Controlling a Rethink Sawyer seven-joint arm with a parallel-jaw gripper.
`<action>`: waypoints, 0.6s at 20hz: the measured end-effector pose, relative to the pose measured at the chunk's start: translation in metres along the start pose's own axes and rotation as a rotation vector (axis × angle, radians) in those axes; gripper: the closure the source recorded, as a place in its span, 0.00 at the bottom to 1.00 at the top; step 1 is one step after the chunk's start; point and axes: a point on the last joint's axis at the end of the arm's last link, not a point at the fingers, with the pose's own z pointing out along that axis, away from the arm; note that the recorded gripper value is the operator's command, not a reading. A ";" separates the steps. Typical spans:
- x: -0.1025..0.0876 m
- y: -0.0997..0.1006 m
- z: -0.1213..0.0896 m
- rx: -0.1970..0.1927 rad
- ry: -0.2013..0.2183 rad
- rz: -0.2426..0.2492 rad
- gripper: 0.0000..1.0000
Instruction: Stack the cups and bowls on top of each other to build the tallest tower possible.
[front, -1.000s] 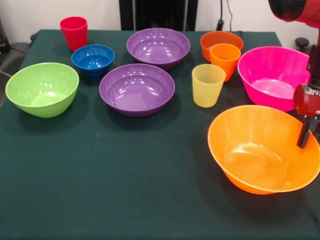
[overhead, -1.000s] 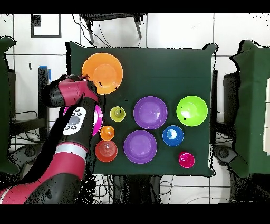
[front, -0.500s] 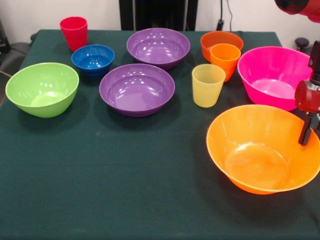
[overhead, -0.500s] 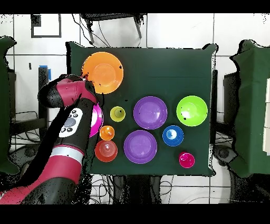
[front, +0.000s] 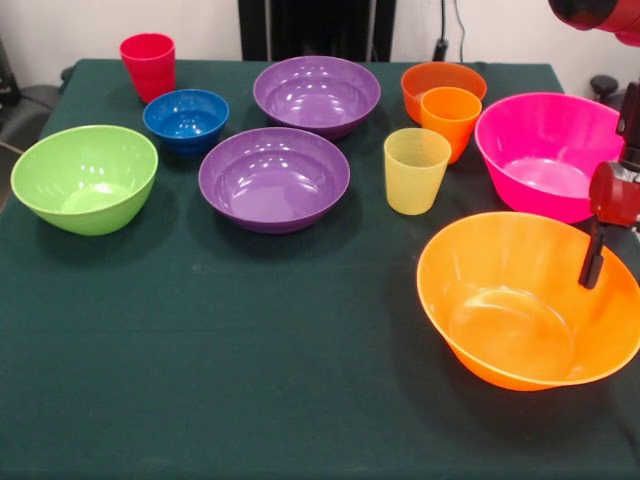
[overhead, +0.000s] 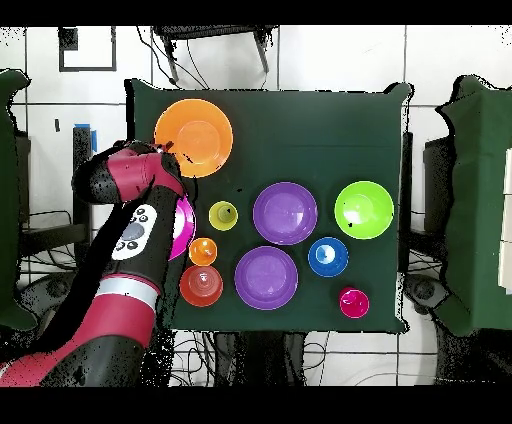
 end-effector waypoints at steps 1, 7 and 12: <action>0.001 0.000 0.000 0.000 0.001 0.000 0.00; 0.002 0.000 0.002 0.001 0.003 0.002 0.00; 0.002 0.000 0.002 0.001 0.004 0.004 0.00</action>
